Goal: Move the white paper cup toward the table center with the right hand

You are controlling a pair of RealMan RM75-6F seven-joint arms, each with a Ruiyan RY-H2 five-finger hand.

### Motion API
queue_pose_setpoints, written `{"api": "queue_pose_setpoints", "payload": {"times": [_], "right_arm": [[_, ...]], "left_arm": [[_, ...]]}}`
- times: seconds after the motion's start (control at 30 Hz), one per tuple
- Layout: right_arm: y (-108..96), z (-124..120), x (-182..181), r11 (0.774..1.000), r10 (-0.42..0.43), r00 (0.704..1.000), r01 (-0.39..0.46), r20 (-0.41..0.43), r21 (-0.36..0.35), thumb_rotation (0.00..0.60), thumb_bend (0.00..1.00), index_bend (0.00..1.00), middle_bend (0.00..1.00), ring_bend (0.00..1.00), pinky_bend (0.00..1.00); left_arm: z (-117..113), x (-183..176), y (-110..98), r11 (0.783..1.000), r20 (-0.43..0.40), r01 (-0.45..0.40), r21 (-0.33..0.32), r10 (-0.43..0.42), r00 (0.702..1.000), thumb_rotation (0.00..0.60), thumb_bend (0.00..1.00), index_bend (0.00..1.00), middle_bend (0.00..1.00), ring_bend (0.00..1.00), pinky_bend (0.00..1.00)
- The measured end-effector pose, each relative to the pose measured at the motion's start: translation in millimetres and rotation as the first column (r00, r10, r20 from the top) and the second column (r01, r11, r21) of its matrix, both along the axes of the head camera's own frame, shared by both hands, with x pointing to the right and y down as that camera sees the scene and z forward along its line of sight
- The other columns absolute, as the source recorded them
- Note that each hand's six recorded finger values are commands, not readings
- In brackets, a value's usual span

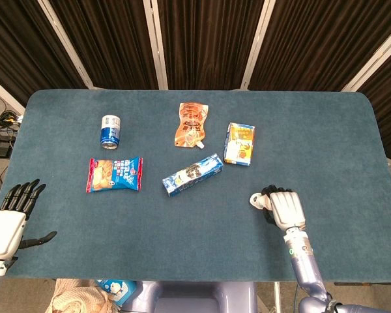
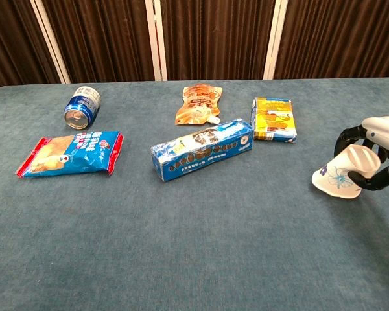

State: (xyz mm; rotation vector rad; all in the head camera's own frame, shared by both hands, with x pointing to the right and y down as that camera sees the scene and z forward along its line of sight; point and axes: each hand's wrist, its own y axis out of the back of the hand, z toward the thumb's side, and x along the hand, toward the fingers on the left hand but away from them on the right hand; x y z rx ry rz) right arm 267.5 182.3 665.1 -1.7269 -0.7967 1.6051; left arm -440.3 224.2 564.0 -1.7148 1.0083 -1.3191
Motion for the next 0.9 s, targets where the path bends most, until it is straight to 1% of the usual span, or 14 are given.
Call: {"api": "queue_pose_setpoints", "payload": {"times": [0.03,0.13,0.23,0.4,0.57,0.77,0.9], "right_arm": [[0.4,0.1,-0.2,1.0,-0.003,1.0,0.003,-0.005,-0.003,0.6,0.49,0.01,0.21,0.28,0.34],[1.7,-0.2,-0.6,1.0,-0.013,1.0,0.013,-0.023,-0.01,0.6,0.47,0.0,0.12,0.23,0.32],[2.8,-2.7,-1.0,1.0,-0.016,0.999,0.016,-0.029,-0.015,0.6,0.45,0.0,0.05,0.19,0.32],[1.1,-9.8,3.1,1.0,-0.018,0.999,0.018,-0.04,-0.002,0.6,0.45,0.0,0.02,0.15,0.27],[-0.2,-25.1,13.8,0.999,-0.022,0.998,0.024,-0.05,0.026,0.6,0.44,0.0,0.0,0.07,0.2],[4.9,-57.4,43.4,0.997,-0.031,0.997,0.036,-0.073,0.075,0.6,0.44,0.0,0.0,0.03,0.15],[16.7,-83.9,70.4,0.993,-0.013,0.998,0.02,-0.067,0.112,0.6,0.44,0.0,0.0,0.0,0.11]], "left_arm": [[-0.1,0.0,0.1,1.0,0.0,0.0,0.0,0.0,1.0,0.6,0.0,0.0,0.0,0.0,0.0],[-0.3,0.0,0.2,1.0,-0.001,0.0,0.0,0.0,1.0,0.6,0.0,0.0,0.0,0.0,0.0],[-0.2,0.2,0.2,1.0,-0.002,0.0,0.0,0.0,1.0,0.6,0.0,0.0,0.0,0.0,0.0],[-0.6,0.3,0.5,1.0,-0.001,0.0,0.002,0.0,1.0,0.6,0.0,0.0,0.0,0.0,0.0],[-0.3,-0.5,0.4,1.0,0.003,0.002,0.003,-0.002,1.0,0.6,0.0,0.0,0.0,0.0,0.0],[-0.9,0.1,0.8,1.0,0.007,-0.001,0.009,0.001,1.0,0.6,0.0,0.0,0.0,0.0,0.0],[-1.1,0.8,1.1,1.0,0.009,-0.004,0.014,0.004,1.0,0.6,0.0,0.0,0.0,0.0,0.0]]}}
